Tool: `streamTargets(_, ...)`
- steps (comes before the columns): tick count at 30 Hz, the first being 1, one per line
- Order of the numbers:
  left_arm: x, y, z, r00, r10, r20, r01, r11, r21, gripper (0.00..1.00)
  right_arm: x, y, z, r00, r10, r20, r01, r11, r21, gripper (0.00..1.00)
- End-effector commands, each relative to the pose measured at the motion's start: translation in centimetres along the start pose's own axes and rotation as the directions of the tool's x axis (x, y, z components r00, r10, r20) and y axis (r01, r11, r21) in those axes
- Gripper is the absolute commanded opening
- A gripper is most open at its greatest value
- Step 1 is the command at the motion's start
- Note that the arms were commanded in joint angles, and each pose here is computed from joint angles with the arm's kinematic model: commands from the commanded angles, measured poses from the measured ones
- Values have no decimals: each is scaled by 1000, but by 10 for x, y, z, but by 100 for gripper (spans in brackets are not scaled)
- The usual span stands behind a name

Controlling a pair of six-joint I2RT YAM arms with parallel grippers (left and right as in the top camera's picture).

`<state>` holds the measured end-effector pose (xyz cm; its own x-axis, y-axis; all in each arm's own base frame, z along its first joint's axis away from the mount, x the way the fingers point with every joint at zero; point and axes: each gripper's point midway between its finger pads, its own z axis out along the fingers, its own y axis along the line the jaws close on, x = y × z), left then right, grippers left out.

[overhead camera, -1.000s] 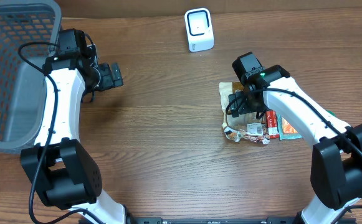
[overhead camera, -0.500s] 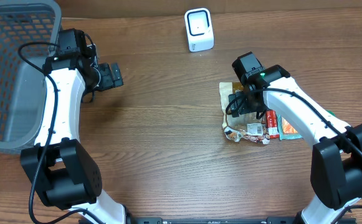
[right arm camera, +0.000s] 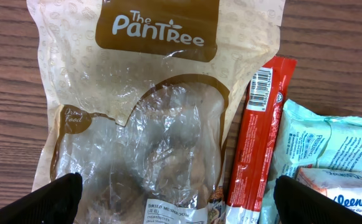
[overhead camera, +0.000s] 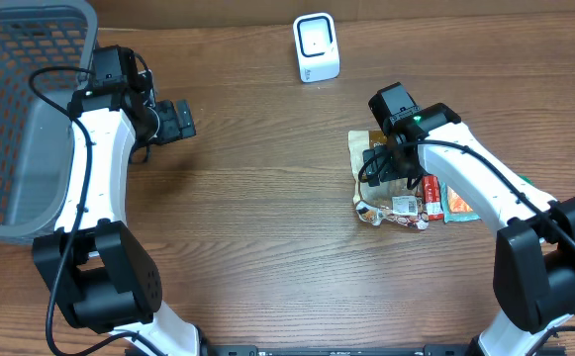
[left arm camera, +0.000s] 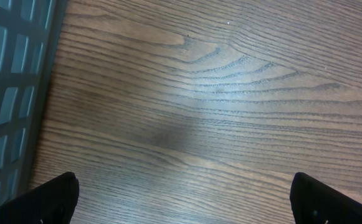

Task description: Scan the item barcode

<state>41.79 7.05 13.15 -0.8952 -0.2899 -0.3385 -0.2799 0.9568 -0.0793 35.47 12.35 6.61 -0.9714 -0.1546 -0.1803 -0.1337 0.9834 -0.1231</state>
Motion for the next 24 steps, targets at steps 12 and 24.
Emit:
streamTargets(12, -7, -3, -4, 1000, 24, 20, -24, 1000, 1, 100, -12, -4, -26, 997, 22, 79, -20, 999, -25, 100)
streamTargets(24, -7, -3, -4, 1000, 24, 20, -24, 1000, 1, 100, -15, -30, -182, 874, 120, 471, -56, 988, -147, 100)
